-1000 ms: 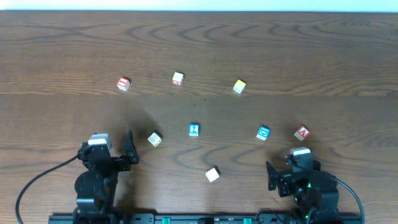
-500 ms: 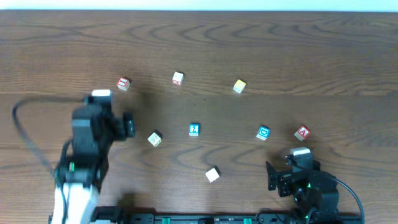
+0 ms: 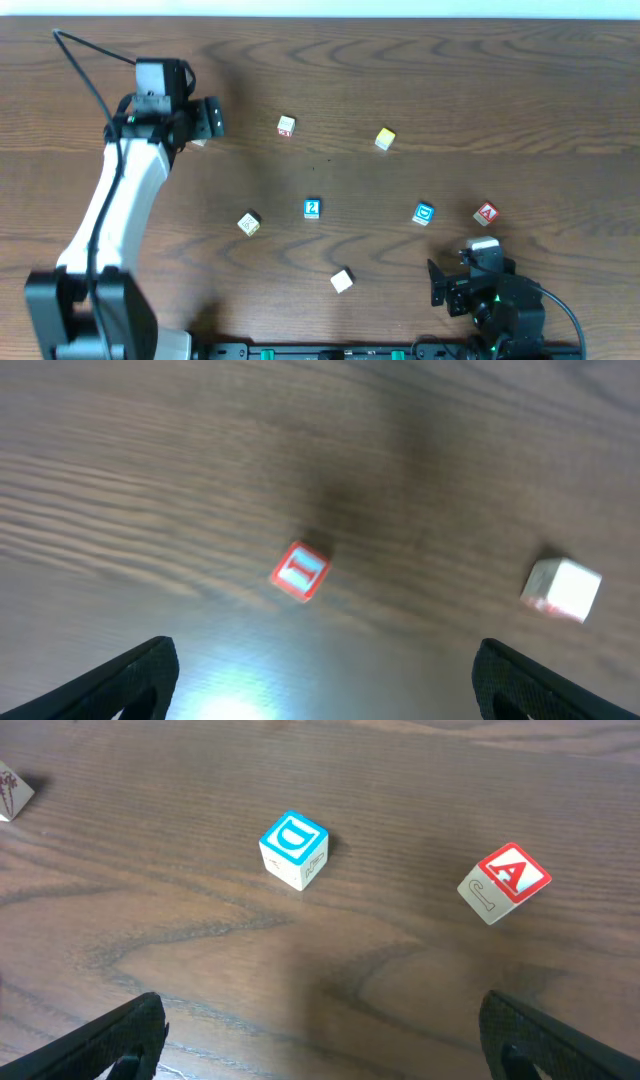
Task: Spell out Ai2
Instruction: 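Move the left gripper to the red 'I' block and grasp it, then carry the red 'I' block right toward the table center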
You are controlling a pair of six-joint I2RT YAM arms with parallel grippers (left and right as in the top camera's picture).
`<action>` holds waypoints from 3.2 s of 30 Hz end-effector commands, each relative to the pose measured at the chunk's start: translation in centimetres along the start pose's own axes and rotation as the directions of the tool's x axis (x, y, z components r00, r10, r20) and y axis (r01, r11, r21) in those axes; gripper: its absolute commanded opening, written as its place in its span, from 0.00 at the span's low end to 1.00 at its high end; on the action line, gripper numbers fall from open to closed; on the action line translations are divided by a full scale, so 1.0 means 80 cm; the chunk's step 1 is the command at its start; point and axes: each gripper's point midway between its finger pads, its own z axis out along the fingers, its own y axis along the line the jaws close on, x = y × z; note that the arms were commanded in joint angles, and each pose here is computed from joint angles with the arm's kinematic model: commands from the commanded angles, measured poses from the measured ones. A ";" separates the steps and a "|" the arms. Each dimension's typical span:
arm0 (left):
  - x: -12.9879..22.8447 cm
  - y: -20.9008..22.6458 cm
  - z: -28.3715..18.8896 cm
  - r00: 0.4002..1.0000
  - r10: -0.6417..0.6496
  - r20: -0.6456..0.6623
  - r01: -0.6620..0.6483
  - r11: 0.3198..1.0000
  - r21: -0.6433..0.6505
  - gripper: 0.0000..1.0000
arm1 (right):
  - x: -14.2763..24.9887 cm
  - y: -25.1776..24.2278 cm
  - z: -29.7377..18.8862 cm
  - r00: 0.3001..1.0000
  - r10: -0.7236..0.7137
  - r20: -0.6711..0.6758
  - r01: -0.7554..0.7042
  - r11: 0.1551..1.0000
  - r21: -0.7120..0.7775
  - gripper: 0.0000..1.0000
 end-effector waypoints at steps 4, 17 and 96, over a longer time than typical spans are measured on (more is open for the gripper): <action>0.000 -0.018 0.036 0.997 -0.023 -0.073 0.028 0.997 0.072 0.95 | 0.006 -0.002 0.003 1.000 -0.006 -0.011 0.006 1.000 0.007 0.99; 0.003 -0.010 0.056 0.935 0.351 -0.051 -0.344 0.933 0.108 0.96 | 0.006 -0.002 0.003 1.000 -0.006 -0.011 0.006 1.000 0.007 0.99; 0.043 0.027 0.164 0.878 0.461 -0.130 -0.442 0.884 0.154 0.44 | 0.006 -0.002 0.003 1.000 -0.006 -0.011 0.006 1.000 0.007 0.99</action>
